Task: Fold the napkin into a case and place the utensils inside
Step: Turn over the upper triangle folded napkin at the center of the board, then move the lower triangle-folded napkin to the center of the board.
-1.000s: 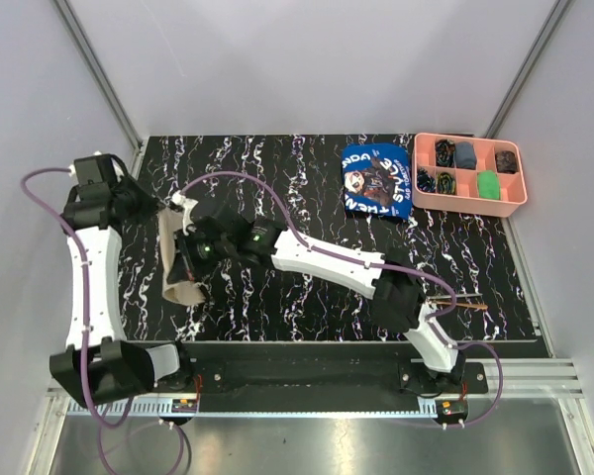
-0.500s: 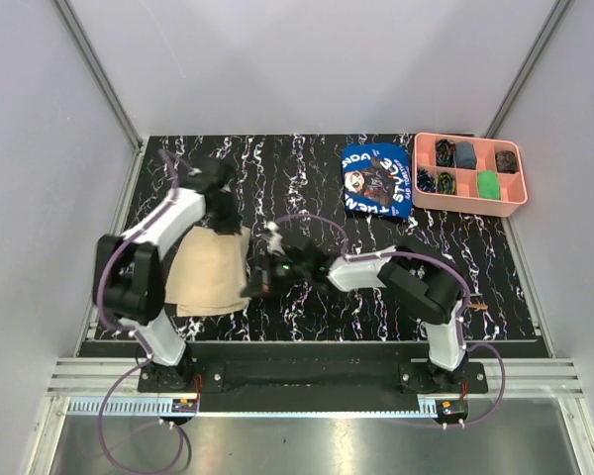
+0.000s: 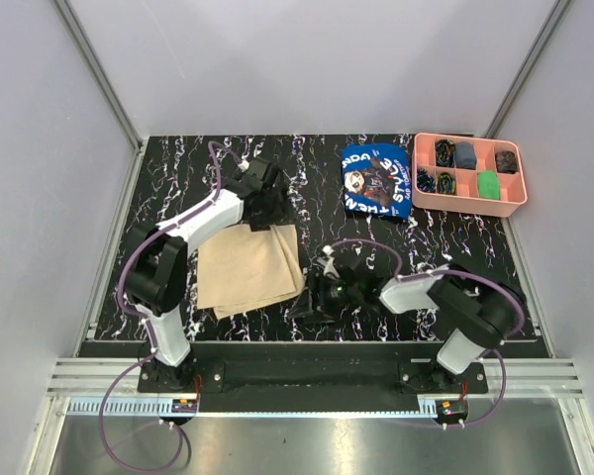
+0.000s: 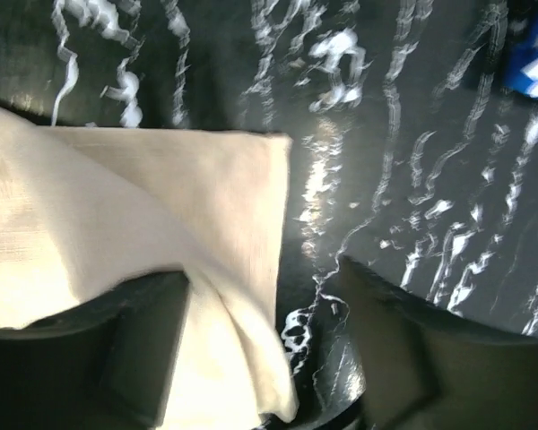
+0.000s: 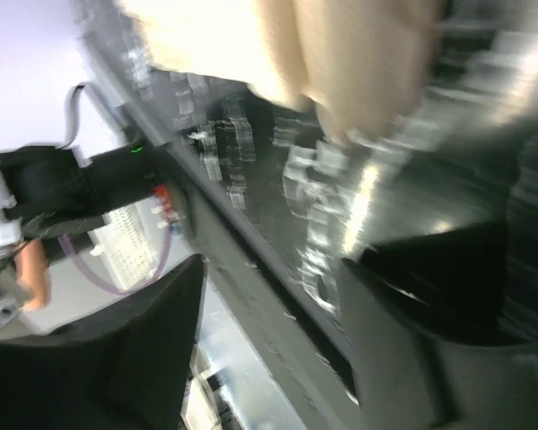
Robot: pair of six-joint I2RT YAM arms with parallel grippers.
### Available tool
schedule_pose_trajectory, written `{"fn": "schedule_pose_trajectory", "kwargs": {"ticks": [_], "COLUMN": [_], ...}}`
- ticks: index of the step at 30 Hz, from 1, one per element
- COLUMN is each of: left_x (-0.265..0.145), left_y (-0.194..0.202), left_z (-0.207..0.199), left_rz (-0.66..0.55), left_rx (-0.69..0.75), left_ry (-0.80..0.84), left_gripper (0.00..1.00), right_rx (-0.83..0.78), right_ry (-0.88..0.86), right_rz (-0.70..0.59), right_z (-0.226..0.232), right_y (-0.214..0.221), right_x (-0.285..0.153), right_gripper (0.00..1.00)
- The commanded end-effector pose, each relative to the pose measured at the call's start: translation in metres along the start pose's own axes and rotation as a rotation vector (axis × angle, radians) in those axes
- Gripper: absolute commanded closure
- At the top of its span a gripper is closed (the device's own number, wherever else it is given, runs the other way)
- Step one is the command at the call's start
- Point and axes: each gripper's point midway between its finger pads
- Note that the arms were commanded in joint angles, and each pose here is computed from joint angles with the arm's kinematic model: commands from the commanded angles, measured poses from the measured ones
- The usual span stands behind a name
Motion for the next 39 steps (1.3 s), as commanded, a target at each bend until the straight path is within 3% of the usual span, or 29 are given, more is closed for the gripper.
{"fn": "schedule_pose_trajectory", "kwargs": {"ticks": [1, 6, 9, 12, 14, 15, 16, 21, 27, 29, 33, 38, 39], "left_x": [-0.064, -0.111, -0.109, -0.096, -0.084, -0.081, -0.074, -0.046, -0.025, -0.016, -0.007, -0.011, -0.009], "left_y": [-0.046, -0.030, -0.010, 0.004, 0.019, 0.021, 0.035, 0.061, 0.046, 0.030, 0.003, 0.009, 0.019], "left_z": [-0.040, -0.042, -0.039, -0.026, -0.024, -0.030, -0.031, -0.035, -0.038, -0.039, -0.035, -0.025, -0.018], "left_rz": [-0.167, -0.167, -0.090, -0.069, -0.051, -0.062, -0.044, -0.001, -0.001, 0.001, 0.009, 0.009, 0.022], "left_rx": [0.060, 0.159, 0.172, 0.149, 0.143, 0.149, 0.164, 0.151, 0.126, 0.112, 0.094, 0.080, 0.079], "left_ry": [0.149, 0.237, 0.256, 0.211, 0.197, 0.215, 0.204, 0.159, 0.098, 0.079, 0.045, 0.015, 0.004], "left_gripper": [0.13, 0.01, 0.01, 0.09, 0.27, 0.34, 0.38, 0.28, 0.28, 0.29, 0.30, 0.32, 0.33], "right_rx": [-0.076, -0.131, -0.126, -0.121, -0.134, -0.128, -0.127, -0.081, -0.092, -0.090, -0.109, -0.113, -0.119], "right_ry": [0.182, 0.261, 0.244, 0.211, 0.195, 0.192, 0.187, 0.099, 0.073, 0.071, 0.053, 0.054, 0.053], "right_rz": [-0.075, -0.147, -0.188, -0.202, -0.207, -0.211, -0.205, -0.116, -0.089, -0.078, -0.049, -0.016, -0.011], "right_z": [-0.026, -0.025, -0.021, -0.014, -0.007, -0.006, -0.006, -0.006, -0.016, -0.017, -0.012, -0.014, -0.014], "right_y": [-0.016, -0.065, -0.103, -0.138, -0.159, -0.167, -0.173, -0.162, -0.143, -0.137, -0.125, -0.110, -0.107], "right_x": [-0.033, -0.055, -0.062, -0.062, -0.058, -0.060, -0.057, -0.041, -0.034, -0.032, -0.025, -0.016, -0.013], "right_gripper": [0.22, 0.14, 0.15, 0.21, 0.28, 0.44, 0.46, 0.46, 0.48, 0.54, 0.55, 0.56, 0.60]}}
Point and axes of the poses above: each gripper's point midway between its finger pads, its own x axis out along the fingers, its own z axis along the line the jaws close on, y = z × x, and after that the axes turned 6 degrees about x, right-handed
